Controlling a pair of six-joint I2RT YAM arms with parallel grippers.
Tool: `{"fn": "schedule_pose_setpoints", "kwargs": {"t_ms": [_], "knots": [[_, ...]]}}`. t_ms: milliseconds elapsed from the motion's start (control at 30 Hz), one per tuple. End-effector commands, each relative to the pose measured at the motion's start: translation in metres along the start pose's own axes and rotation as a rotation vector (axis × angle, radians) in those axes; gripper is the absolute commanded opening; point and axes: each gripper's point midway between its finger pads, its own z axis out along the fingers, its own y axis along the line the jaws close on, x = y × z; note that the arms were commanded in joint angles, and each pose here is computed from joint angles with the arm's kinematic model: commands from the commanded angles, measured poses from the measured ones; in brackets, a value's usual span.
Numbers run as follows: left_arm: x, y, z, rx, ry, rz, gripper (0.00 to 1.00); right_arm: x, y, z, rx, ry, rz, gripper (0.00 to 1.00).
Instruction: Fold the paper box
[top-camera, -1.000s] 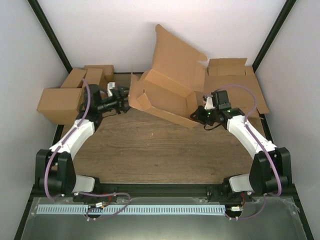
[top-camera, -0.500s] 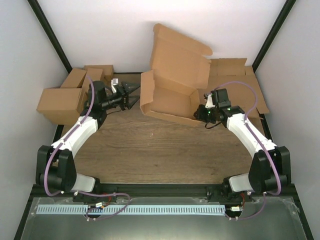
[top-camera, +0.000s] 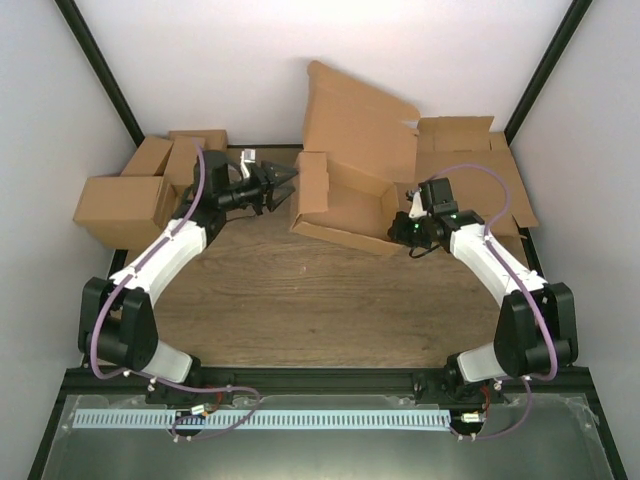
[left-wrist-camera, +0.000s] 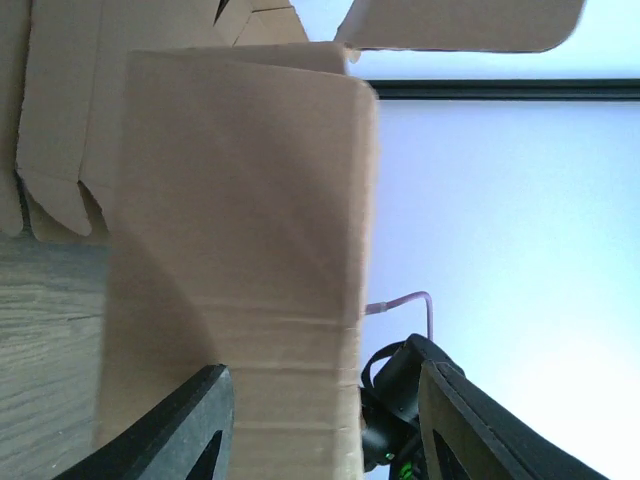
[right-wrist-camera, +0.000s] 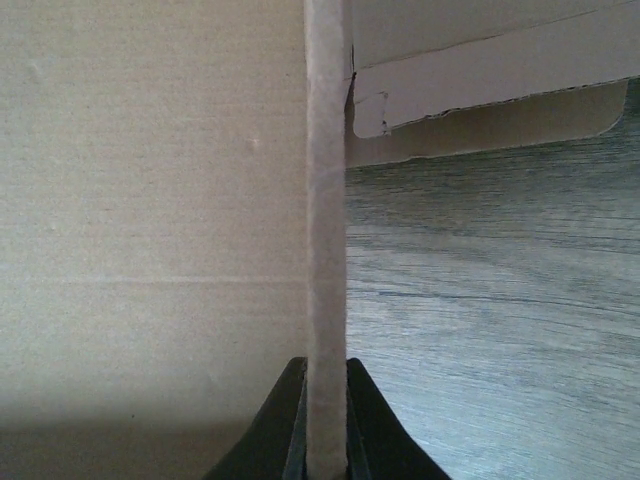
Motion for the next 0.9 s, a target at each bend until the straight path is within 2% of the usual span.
{"fn": "schedule_pose_setpoints", "kwargs": {"t_ms": [0, 267, 433, 667, 867], "knots": [[0.007, 0.007, 0.006, -0.104, 0.049, 0.093, 0.51, -0.020, 0.015, -0.008, -0.026, -0.060, -0.060, 0.01], [0.010, 0.043, 0.012, -0.326, 0.093, 0.196, 0.47, -0.017, 0.018, -0.003, 0.040, -0.064, -0.122, 0.01], [0.015, 0.077, 0.012, -0.500, 0.149, 0.263, 0.39, -0.013, 0.019, 0.003, 0.085, -0.064, -0.154, 0.01], [0.020, 0.122, 0.003, -0.683, 0.177, 0.328, 0.49, 0.000, 0.014, 0.015, 0.140, -0.039, -0.190, 0.01], [0.031, 0.167, -0.002, -0.840, 0.237, 0.376, 0.45, 0.015, 0.008, 0.031, 0.191, -0.016, -0.217, 0.01]]}}
